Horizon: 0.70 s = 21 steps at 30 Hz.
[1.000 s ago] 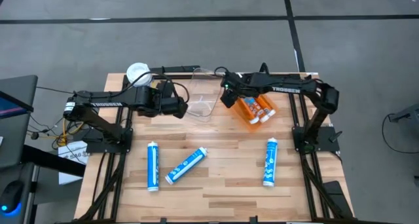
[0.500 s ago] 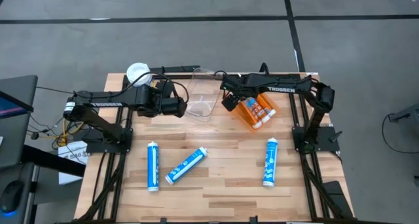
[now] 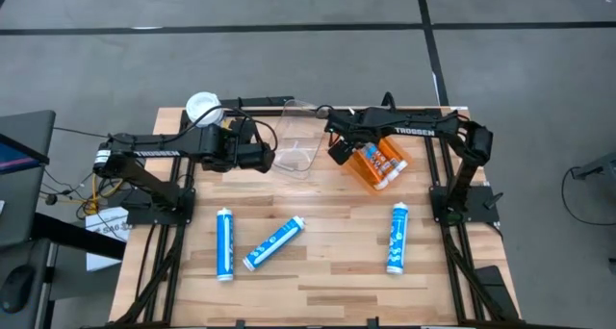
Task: Pick & place silicon tubes, Sealant and Lysol wipes
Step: Put the orange sealant into the orange bin
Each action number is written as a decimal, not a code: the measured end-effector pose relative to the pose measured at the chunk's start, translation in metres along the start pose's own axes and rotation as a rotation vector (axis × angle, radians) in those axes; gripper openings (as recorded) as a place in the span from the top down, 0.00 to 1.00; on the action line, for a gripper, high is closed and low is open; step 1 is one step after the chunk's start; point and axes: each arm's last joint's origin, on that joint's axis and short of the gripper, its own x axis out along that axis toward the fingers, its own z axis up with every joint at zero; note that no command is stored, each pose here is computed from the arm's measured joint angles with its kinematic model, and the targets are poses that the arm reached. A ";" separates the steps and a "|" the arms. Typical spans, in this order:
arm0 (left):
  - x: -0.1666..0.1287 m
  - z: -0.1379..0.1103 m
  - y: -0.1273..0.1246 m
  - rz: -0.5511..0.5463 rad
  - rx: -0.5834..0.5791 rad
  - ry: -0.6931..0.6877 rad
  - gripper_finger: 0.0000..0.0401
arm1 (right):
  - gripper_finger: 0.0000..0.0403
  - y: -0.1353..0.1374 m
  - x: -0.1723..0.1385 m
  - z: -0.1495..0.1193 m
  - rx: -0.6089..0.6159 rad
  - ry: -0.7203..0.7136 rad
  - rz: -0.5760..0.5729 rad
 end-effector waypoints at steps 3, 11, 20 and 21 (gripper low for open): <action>0.000 0.000 0.000 -0.006 0.000 0.009 0.31 | 0.40 0.000 0.000 0.000 -0.002 0.000 0.003; 0.000 -0.001 -0.001 -0.021 0.001 0.032 0.31 | 0.40 0.000 -0.001 0.000 0.014 -0.001 0.007; 0.000 -0.001 -0.001 -0.025 0.001 0.036 0.31 | 0.40 0.001 -0.001 0.000 0.017 0.004 0.027; 0.000 -0.001 -0.001 -0.025 0.001 0.036 0.31 | 0.40 0.001 -0.001 0.000 0.018 0.009 0.043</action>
